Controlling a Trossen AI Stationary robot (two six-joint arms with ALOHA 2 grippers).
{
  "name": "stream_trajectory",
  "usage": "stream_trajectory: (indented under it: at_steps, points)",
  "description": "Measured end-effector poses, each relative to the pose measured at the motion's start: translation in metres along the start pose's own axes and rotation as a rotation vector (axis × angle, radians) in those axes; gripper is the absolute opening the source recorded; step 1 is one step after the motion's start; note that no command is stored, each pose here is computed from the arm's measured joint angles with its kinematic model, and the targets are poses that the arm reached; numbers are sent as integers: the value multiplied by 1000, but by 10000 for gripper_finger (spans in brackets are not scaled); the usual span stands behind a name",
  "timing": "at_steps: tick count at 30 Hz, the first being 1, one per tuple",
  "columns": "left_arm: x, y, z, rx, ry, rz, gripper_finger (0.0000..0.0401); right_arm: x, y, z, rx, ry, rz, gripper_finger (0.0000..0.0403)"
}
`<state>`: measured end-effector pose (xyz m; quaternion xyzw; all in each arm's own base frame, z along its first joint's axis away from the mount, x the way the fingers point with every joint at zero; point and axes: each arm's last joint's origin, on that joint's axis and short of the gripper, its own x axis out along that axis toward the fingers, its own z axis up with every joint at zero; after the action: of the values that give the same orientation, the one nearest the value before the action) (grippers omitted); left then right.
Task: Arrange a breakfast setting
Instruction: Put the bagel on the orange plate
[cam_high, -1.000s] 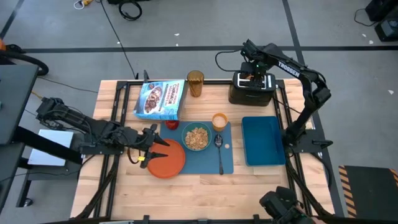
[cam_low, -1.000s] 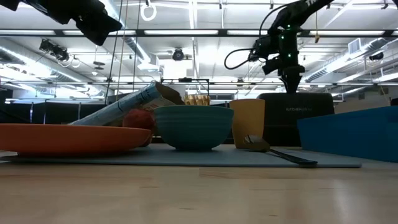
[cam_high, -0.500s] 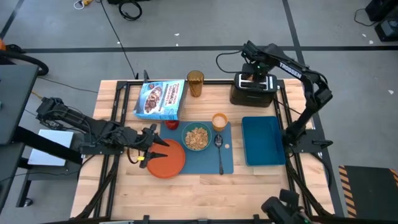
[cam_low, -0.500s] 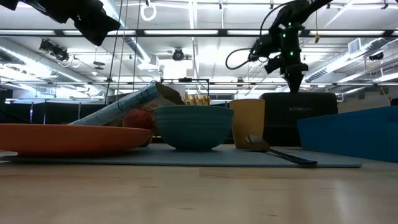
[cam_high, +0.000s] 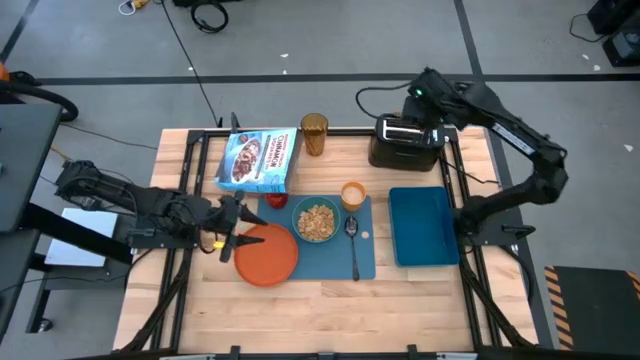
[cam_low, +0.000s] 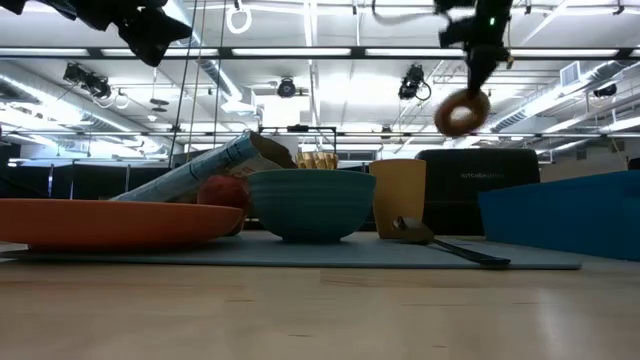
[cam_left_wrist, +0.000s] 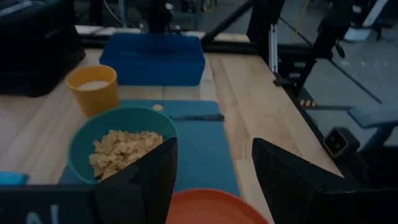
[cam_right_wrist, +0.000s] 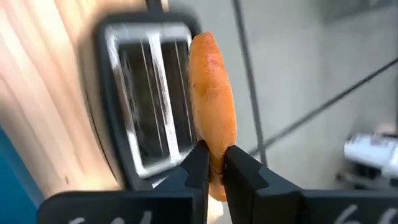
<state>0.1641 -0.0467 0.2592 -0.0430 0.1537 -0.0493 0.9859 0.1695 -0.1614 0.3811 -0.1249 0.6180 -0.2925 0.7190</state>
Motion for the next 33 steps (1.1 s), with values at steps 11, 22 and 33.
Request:
stream_trajectory:
  at_steps: [11,22,33]
  points:
    - [-27,13,14,-49,-148,44,215,-76,75,31,-33,-470,75,37]
    - [-49,16,21,-67,-256,33,215,-101,211,96,-299,-730,141,37]
    - [-71,14,49,-48,-374,21,215,-67,353,155,-599,-988,126,37]
